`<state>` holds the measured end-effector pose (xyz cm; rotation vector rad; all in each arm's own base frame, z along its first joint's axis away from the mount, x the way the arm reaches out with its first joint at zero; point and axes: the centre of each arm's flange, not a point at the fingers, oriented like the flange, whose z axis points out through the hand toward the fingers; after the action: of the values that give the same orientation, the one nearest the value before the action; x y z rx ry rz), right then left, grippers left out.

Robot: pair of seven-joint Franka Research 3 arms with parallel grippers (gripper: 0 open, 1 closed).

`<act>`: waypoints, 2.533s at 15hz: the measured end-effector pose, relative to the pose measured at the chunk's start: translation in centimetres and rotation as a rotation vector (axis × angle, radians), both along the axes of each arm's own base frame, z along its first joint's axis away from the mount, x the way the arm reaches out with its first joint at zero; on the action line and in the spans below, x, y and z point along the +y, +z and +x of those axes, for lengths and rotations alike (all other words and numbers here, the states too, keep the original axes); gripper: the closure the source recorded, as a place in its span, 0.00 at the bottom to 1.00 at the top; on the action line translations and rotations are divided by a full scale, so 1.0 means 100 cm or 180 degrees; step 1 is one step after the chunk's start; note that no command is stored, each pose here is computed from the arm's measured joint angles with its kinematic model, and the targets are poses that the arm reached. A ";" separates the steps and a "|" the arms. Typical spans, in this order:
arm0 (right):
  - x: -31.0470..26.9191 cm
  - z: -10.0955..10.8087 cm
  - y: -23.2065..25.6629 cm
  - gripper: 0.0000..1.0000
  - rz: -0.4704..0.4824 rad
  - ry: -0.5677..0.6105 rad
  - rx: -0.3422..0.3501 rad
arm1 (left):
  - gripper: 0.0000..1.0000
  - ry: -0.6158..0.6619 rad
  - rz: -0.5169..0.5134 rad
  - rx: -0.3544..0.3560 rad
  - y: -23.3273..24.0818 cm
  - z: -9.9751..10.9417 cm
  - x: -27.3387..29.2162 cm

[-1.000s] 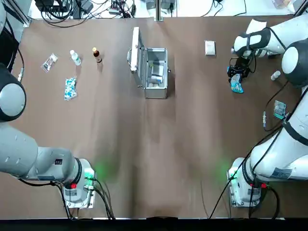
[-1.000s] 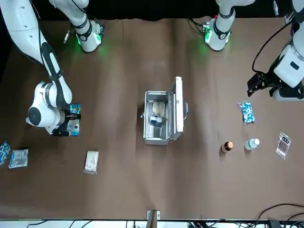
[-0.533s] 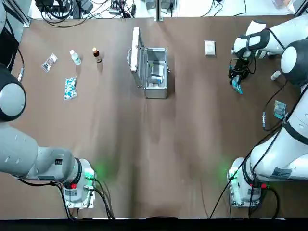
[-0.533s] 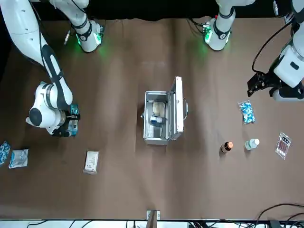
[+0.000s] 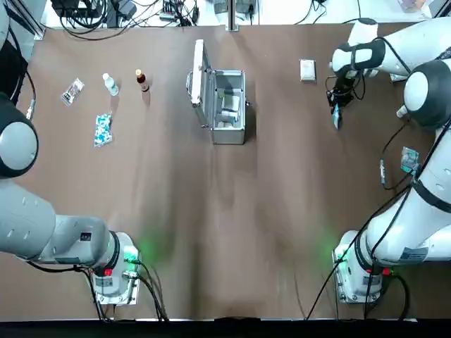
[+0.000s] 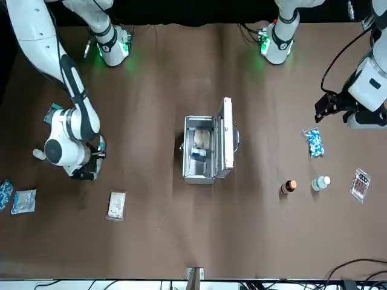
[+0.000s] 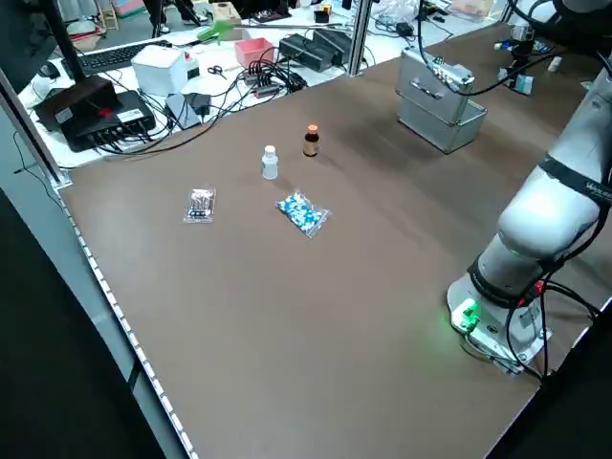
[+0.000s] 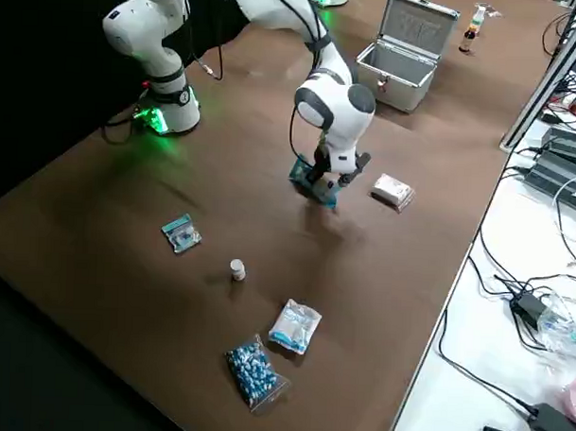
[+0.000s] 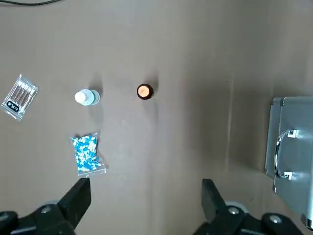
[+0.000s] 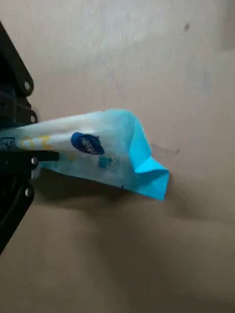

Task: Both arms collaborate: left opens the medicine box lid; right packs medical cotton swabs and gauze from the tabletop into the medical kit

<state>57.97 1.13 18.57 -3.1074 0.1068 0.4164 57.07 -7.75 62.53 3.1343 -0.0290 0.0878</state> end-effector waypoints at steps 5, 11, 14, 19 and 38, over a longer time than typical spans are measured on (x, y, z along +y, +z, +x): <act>0.035 0.013 0.016 0.89 -0.0022 0.0048 -0.0079 | 0.00 0.0000 0.0000 -0.0001 0.000 0.000 0.000; 0.163 0.040 0.104 0.89 -0.0006 -0.0152 -0.0152 | 0.00 0.0000 0.0000 -0.0003 0.000 0.000 0.000; 0.226 0.037 0.134 0.89 0.0066 -0.0218 -0.0320 | 0.00 0.0000 0.0000 -0.0003 0.000 0.000 0.000; 0.330 0.016 0.181 0.89 0.0556 -0.0249 -0.0429 | 0.00 0.0000 0.0000 -0.0003 0.000 0.000 0.000; 0.467 -0.035 0.127 0.48 0.1181 -0.0350 -0.0472 | 0.00 0.0000 0.0000 -0.0003 0.000 0.000 0.000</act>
<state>54.51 47.79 31.24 -2.7389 0.1759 0.1768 57.08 -7.75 62.53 3.1341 -0.0292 0.0891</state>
